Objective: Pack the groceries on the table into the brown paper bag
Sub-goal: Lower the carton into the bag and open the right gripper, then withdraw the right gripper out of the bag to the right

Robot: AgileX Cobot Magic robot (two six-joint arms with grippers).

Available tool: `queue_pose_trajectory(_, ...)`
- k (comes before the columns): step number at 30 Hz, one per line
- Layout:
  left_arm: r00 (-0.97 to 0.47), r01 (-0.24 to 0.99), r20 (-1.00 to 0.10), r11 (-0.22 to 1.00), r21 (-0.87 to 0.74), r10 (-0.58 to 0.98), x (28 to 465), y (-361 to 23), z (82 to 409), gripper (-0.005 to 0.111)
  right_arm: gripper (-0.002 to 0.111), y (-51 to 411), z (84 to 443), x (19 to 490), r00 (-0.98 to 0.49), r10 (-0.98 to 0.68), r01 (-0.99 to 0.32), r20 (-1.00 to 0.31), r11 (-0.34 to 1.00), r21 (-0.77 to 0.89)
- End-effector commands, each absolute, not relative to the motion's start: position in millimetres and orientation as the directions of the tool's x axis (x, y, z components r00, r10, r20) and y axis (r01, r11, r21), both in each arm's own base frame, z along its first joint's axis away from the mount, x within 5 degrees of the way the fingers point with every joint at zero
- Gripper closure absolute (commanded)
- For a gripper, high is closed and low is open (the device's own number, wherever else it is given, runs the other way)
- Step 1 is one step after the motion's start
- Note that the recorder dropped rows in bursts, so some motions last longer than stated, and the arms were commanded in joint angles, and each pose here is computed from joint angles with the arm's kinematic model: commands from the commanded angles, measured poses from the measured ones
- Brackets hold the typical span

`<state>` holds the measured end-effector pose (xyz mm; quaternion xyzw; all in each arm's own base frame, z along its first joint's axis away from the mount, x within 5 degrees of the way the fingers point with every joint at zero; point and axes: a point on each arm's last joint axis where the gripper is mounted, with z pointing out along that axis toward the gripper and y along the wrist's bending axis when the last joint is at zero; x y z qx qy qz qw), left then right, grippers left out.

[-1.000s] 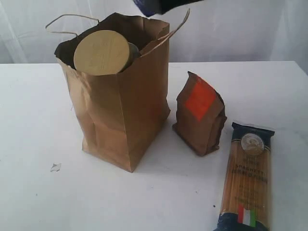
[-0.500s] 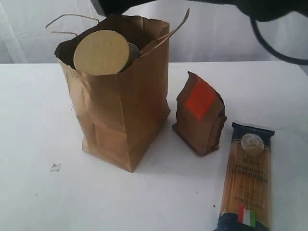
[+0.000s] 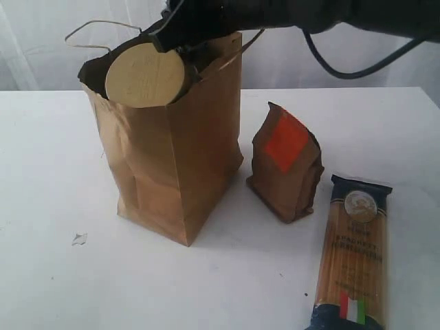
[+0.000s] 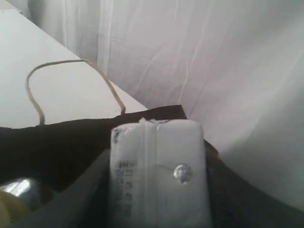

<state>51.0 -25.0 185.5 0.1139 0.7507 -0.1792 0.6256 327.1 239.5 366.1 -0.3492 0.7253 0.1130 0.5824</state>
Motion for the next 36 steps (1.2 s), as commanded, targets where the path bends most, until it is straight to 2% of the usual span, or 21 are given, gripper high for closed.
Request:
queue_pose_trajectory(1,-0.190,0.393,-0.980,0.911,-0.127,-0.054,50.8,-24.8,184.7,0.107,0.108,231.4,374.4,339.2,-0.021,-0.315,-0.591,-0.949,0.770,-0.243)
queue_pose_trajectory(7,-0.190,0.393,-0.980,0.911,-0.127,-0.054,50.8,-24.8,184.7,0.107,0.106,239.1,353.8,350.5,-0.076,-0.310,-0.599,-0.948,0.774,-0.205)
queue_pose_trajectory(13,-0.190,0.393,-0.980,0.911,-0.127,-0.054,50.8,-24.8,184.7,0.107,0.060,239.0,351.9,350.0,-0.095,-0.320,-0.604,-0.943,0.771,-0.201)
queue_pose_trajectory(17,-0.190,0.393,-0.980,0.911,-0.127,-0.054,50.8,-24.8,184.7,0.107,0.044,238.8,354.7,349.5,-0.100,-0.324,-0.607,-0.941,0.769,-0.200)
queue_pose_trajectory(30,-0.190,0.393,-0.980,0.911,-0.127,-0.054,50.8,-24.8,184.7,0.107,0.043,238.3,355.2,348.2,-0.115,-0.334,-0.612,-0.936,0.765,-0.198)
queue_pose_trajectory(36,-0.190,0.393,-0.980,0.911,-0.127,-0.054,50.8,-24.8,184.7,0.107,0.043,232.2,369.2,338.5,-0.127,-0.319,-0.613,-0.939,0.769,-0.179)
